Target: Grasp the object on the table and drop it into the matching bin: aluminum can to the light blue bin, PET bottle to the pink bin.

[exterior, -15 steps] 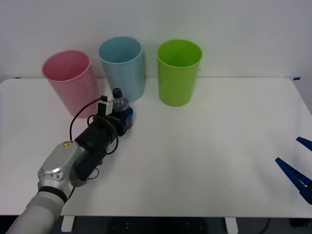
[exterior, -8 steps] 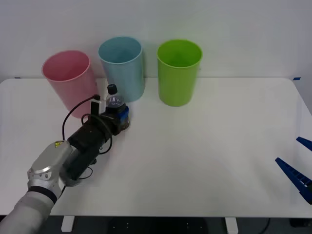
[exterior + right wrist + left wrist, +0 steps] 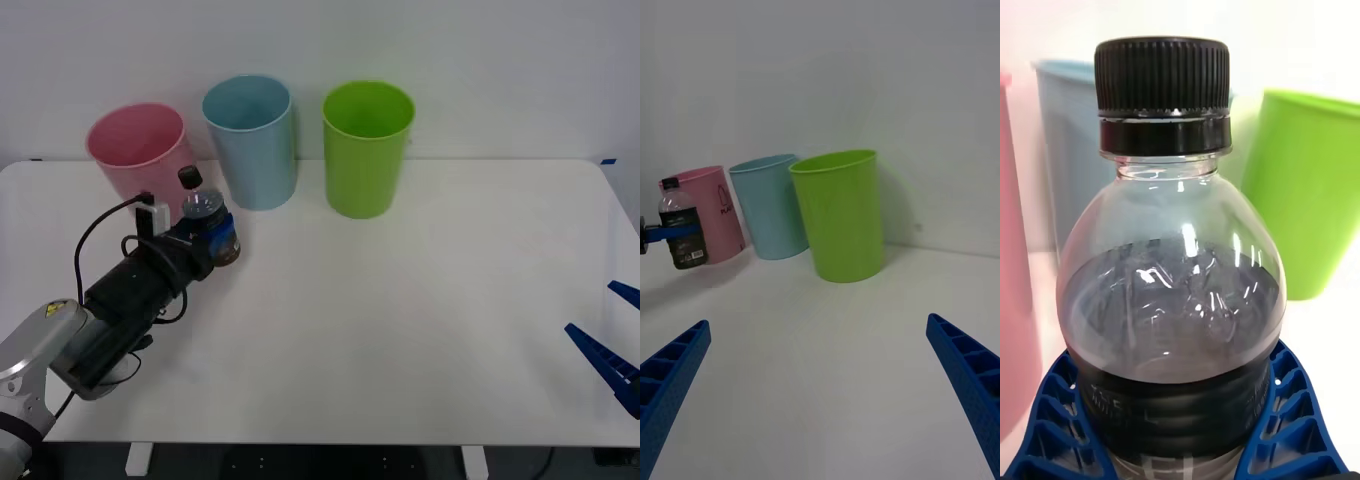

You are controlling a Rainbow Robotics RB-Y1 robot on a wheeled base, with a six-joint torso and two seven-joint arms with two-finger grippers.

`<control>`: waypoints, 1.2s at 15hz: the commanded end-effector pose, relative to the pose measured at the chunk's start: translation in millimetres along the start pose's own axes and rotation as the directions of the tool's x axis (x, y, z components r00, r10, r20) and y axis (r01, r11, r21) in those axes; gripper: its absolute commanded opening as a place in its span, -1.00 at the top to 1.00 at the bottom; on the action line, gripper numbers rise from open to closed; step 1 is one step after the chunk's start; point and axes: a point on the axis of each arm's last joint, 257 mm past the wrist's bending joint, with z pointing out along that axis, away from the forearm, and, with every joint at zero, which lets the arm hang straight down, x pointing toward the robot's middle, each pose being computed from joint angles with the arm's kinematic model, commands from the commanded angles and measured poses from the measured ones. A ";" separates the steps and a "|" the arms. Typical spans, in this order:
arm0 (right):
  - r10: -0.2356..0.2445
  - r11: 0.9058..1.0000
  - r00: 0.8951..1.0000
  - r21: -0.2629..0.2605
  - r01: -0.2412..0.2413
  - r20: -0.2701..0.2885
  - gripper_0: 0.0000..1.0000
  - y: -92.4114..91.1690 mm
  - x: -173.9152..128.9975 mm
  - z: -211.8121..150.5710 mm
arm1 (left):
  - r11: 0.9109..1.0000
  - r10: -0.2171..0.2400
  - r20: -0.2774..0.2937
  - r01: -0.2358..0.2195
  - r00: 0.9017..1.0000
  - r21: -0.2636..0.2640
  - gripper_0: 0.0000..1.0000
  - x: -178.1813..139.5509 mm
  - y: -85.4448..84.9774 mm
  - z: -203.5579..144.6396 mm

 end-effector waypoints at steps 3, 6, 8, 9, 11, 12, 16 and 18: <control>0.000 1.000 1.000 0.000 0.000 0.000 -1.00 0.0 0.0 0.0 | 1.000 0.002 0.108 -0.003 0.994 0.002 1.00 -55.3 0.2 -15.6; 0.000 1.000 1.000 0.000 0.000 0.000 -1.00 0.0 0.0 0.0 | 1.000 0.009 0.141 -0.011 0.990 0.016 1.00 -84.0 5.9 -21.7; 0.000 1.000 1.000 0.000 0.000 0.000 -1.00 0.0 0.0 0.0 | 0.999 0.005 0.155 -0.010 0.988 0.035 1.00 -102.6 8.8 -28.1; 0.000 1.000 1.000 0.000 0.000 0.000 -1.00 0.0 0.0 0.0 | 0.999 0.002 0.156 -0.008 0.988 0.043 1.00 -111.1 12.4 -31.9; 0.000 1.000 1.000 0.000 0.000 0.000 -1.00 0.0 0.0 0.0 | 0.998 -0.019 0.150 0.009 0.988 0.065 1.00 -124.6 14.6 -37.4; 0.000 1.000 1.000 0.000 0.000 0.000 -1.00 0.0 0.0 0.0 | 0.997 -0.041 0.147 0.029 0.988 0.078 1.00 -134.7 16.8 -41.4; 0.000 1.000 1.000 0.000 0.000 0.000 -1.00 0.0 0.0 0.0 | 0.992 -0.090 0.152 0.075 0.984 0.102 1.00 -170.8 29.0 -47.9; 0.000 1.000 1.000 0.000 0.000 0.000 -1.00 0.0 0.0 0.0 | 0.991 -0.102 0.164 0.086 0.981 0.103 1.00 -192.1 36.4 -47.9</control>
